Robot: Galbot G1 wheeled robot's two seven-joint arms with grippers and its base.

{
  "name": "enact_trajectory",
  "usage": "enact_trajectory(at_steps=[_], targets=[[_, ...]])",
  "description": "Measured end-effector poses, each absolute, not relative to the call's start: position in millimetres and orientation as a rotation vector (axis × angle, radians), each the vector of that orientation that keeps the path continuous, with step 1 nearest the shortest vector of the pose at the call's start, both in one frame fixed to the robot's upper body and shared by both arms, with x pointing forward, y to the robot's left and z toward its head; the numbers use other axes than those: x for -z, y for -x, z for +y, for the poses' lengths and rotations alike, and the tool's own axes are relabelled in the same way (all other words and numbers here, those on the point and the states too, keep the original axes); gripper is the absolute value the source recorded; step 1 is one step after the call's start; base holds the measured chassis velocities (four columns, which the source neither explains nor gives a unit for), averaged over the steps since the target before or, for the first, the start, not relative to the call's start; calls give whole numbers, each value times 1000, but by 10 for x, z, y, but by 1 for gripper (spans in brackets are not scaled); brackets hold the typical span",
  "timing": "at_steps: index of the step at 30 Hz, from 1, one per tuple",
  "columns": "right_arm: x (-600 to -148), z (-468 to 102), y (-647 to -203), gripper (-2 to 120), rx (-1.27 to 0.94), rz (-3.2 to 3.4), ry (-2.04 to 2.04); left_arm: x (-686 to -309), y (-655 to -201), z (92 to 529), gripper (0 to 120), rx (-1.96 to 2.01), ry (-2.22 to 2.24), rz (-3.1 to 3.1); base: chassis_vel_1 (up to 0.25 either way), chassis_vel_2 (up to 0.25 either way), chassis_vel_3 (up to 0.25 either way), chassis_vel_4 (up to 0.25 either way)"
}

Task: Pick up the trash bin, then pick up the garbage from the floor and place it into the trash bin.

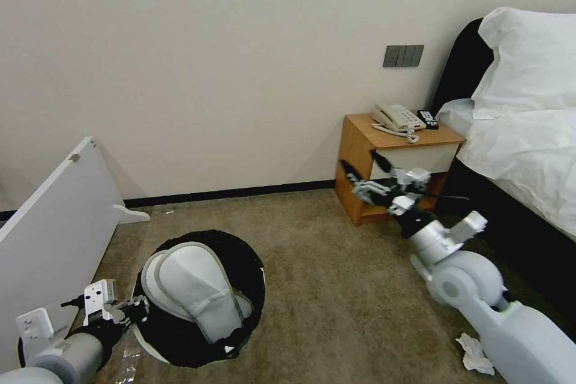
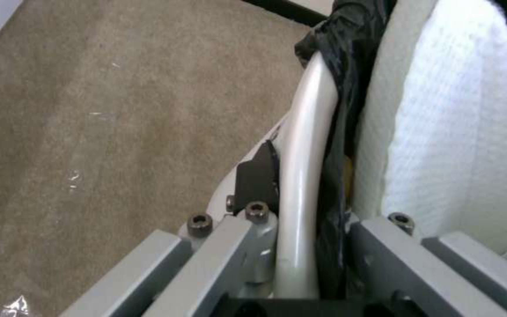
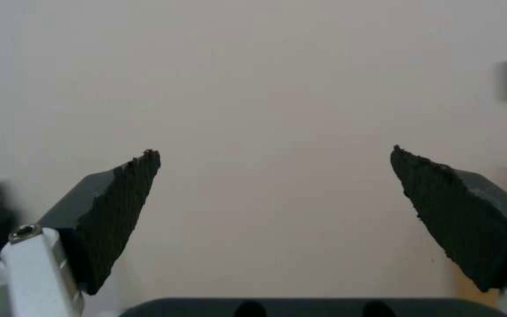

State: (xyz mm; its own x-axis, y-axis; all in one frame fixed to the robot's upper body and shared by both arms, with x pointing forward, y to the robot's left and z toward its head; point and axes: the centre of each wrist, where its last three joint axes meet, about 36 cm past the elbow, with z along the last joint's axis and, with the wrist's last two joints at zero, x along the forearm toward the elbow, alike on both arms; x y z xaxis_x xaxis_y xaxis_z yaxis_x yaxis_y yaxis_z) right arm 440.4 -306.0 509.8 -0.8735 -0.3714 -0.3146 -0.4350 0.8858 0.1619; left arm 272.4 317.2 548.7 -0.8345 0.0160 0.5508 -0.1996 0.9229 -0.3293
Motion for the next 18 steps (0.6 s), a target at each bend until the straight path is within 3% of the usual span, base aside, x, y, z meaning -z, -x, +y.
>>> enact_trajectory(at_steps=[9, 18], targets=[[-4740, -3477, -3810, 100, -181, 2974, 337, -5481, -2744, 3168, 1, -517, -123, -2515, 0, 0, 0, 0], [-4539, -3811, -3315, 100, 144, 3154, 108, -5457, -2735, 3181, 1, -527, -130, -2511, 0, 0, 0, 0]])
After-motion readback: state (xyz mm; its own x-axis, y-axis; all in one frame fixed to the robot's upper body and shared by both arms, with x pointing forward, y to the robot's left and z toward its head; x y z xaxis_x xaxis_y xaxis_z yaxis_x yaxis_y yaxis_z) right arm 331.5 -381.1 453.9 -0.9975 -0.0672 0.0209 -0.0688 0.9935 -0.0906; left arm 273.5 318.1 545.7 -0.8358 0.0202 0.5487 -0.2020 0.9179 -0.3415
